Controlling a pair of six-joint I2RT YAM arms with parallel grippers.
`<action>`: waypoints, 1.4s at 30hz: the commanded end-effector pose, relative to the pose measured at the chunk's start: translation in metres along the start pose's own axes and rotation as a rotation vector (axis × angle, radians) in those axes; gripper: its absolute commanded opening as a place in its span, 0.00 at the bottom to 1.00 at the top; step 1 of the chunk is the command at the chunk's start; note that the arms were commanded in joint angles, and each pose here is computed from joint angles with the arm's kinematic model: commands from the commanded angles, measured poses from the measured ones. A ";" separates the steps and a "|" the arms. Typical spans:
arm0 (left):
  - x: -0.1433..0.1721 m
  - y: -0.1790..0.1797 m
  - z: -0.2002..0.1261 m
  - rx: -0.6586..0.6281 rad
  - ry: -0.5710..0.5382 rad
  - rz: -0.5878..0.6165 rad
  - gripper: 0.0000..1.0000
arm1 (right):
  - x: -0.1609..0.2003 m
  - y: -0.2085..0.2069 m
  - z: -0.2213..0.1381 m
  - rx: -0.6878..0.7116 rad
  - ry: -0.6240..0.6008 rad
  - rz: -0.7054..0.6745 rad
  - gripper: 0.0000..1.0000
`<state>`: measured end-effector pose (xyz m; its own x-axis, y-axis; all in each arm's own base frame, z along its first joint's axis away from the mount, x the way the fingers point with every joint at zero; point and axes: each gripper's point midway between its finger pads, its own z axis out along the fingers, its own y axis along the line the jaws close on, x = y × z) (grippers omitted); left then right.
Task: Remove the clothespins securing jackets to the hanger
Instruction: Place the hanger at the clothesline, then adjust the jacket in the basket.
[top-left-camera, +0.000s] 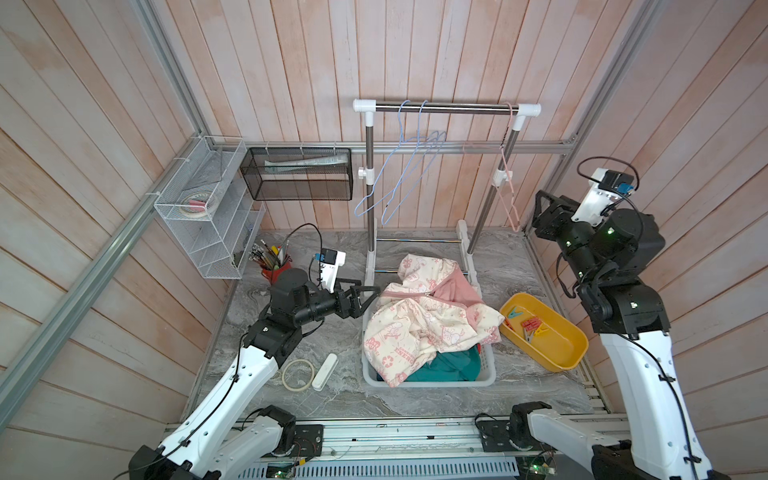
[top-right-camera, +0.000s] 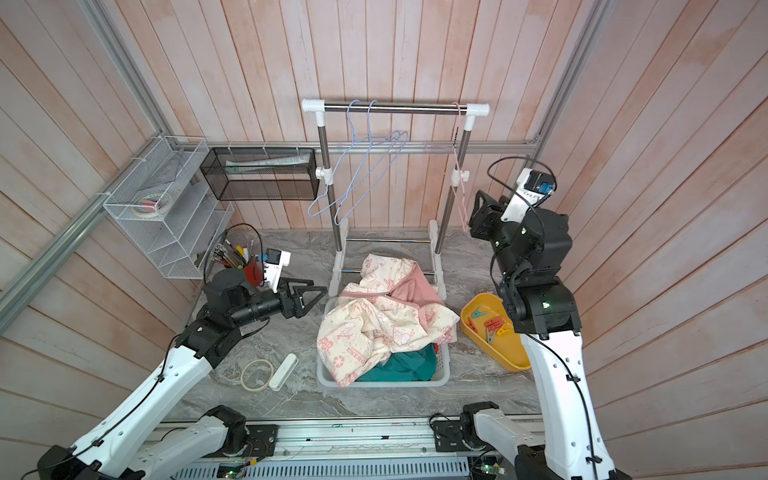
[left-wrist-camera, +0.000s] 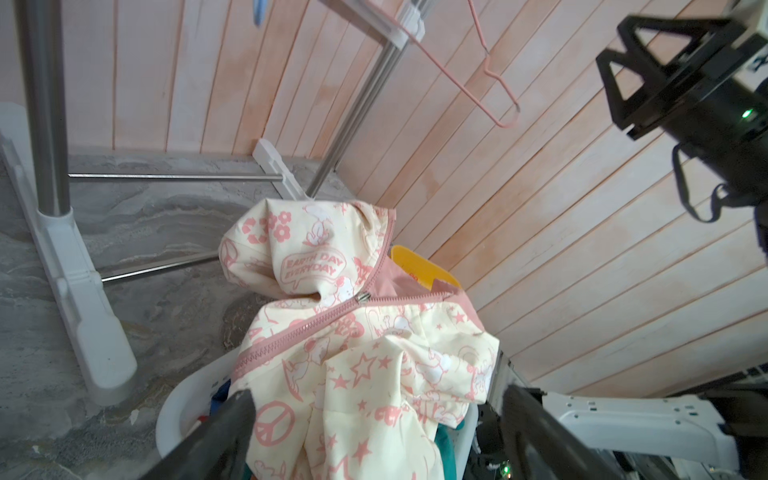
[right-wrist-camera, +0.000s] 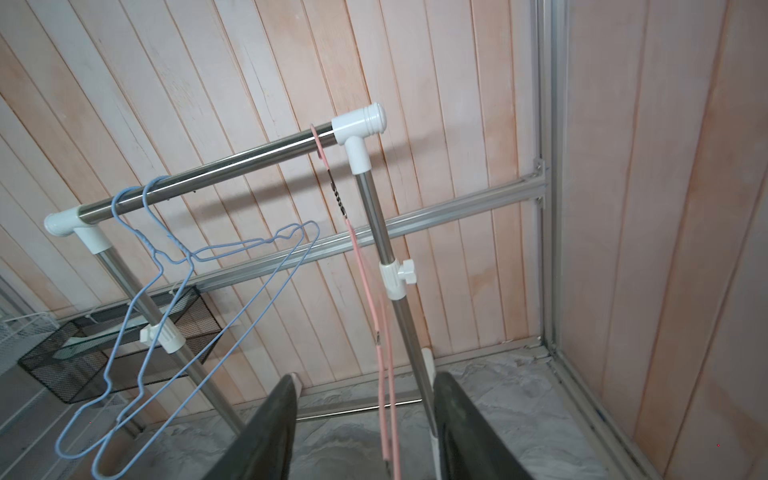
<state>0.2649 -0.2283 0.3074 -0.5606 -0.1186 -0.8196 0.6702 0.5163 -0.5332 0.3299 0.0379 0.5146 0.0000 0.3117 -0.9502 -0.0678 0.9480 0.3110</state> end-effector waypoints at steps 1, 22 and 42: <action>0.016 -0.001 0.014 -0.046 0.068 0.089 0.95 | 0.025 0.007 -0.001 -0.062 0.060 0.031 0.66; 0.153 0.021 0.067 -0.122 0.437 0.078 0.93 | 0.288 0.029 0.067 -0.417 0.619 0.345 0.92; 0.183 0.054 0.065 -0.250 0.463 0.048 0.92 | 0.305 0.092 -0.014 -0.610 0.780 0.333 0.00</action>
<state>0.2299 -0.2957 0.1363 -0.6924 0.2549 -0.6750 0.6486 0.6296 -0.4276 0.3338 0.2187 0.2535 -0.7120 0.2449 -0.6580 -0.4532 0.5555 0.6971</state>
